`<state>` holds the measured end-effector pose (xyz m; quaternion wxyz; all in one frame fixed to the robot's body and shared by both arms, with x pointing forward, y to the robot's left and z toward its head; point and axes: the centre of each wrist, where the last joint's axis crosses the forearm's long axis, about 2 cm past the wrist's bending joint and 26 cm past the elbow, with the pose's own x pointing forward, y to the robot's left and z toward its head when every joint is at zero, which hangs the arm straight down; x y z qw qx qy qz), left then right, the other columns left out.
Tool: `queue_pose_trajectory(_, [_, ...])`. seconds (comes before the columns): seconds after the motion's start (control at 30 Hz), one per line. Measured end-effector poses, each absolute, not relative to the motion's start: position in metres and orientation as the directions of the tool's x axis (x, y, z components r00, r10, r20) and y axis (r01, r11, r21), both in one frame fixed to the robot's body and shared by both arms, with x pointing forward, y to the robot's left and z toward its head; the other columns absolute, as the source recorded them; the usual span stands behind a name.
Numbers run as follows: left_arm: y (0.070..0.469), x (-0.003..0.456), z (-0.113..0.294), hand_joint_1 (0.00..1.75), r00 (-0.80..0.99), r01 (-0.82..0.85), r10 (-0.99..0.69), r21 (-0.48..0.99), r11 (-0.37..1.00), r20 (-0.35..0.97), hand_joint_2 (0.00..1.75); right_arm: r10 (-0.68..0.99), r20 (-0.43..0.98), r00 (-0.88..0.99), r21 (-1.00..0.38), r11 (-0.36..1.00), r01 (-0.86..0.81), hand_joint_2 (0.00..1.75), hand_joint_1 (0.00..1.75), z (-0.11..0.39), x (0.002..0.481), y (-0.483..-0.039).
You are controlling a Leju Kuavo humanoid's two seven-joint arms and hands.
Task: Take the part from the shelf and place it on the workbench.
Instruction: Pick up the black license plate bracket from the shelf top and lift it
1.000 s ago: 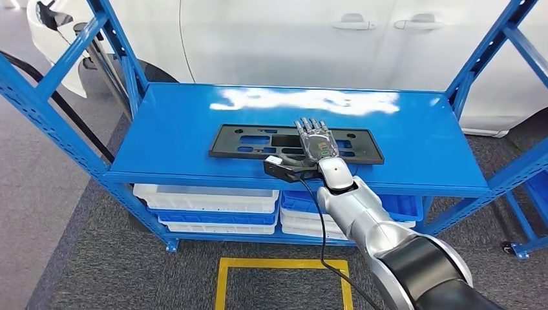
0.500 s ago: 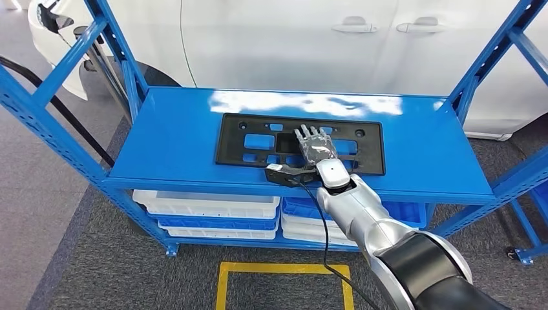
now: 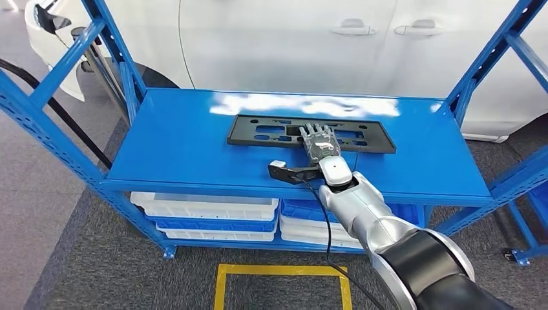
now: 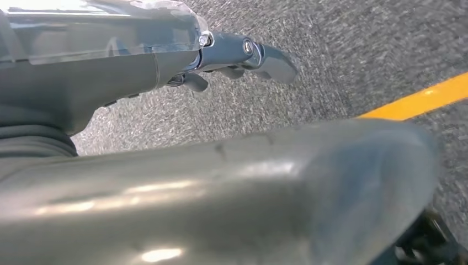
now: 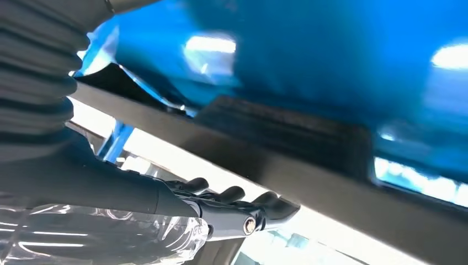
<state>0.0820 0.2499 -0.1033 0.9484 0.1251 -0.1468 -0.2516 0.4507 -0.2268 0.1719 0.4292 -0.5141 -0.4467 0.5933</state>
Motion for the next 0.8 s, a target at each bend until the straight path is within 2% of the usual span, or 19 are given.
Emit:
queue_pose_trajectory(0.17, [0.25, 0.084, -0.103, 0.0, 0.828, 0.44, -0.515, 0.312, 0.842, 0.221, 0.0, 0.969, -0.22, -0.114, -0.973, -0.226, -0.046, 1.75, 0.0, 0.173, 0.451, -0.229])
queue_pose_trajectory(0.3, [0.249, 0.083, -0.103, 0.0, 0.827, 0.442, -0.516, 0.309, 0.842, 0.225, 0.0, 0.975, -0.135, -0.178, -0.988, -0.147, -0.056, 0.0, 0.0, 0.171, 0.451, -0.231])
queue_pose_trajectory(0.4, [0.249, 0.083, -0.103, 0.0, 0.824, 0.444, -0.518, 0.307, 0.842, 0.23, 0.0, 0.973, -0.054, -0.226, -0.996, -0.068, -0.052, 0.0, 0.0, 0.175, 0.453, -0.232])
queue_pose_trajectory(0.53, [0.247, 0.084, -0.103, 0.0, 0.821, 0.447, -0.52, 0.304, 0.841, 0.233, 0.0, 0.969, -0.034, -0.247, -0.999, -0.039, -0.016, 0.0, 0.0, 0.183, 0.456, -0.232])
queue_pose_trajectory(0.63, [0.247, 0.084, -0.103, 0.0, 0.82, 0.448, -0.522, 0.303, 0.841, 0.236, 0.0, 0.967, -0.026, -0.255, -1.0, -0.026, 0.003, 1.31, 0.0, 0.186, 0.457, -0.232])
queue_pose_trajectory(0.77, [0.247, 0.084, -0.103, 0.0, 0.817, 0.453, -0.526, 0.302, 0.839, 0.236, 0.0, 0.965, -0.039, -0.259, -0.999, -0.032, 0.029, 1.31, 0.0, 0.188, 0.457, -0.231])
queue_pose_trajectory(0.8, [0.247, 0.084, -0.103, 0.0, 0.816, 0.455, -0.528, 0.302, 0.838, 0.236, 0.0, 0.965, -0.044, -0.257, -0.999, -0.037, 0.031, 1.75, 0.0, 0.187, 0.457, -0.231])
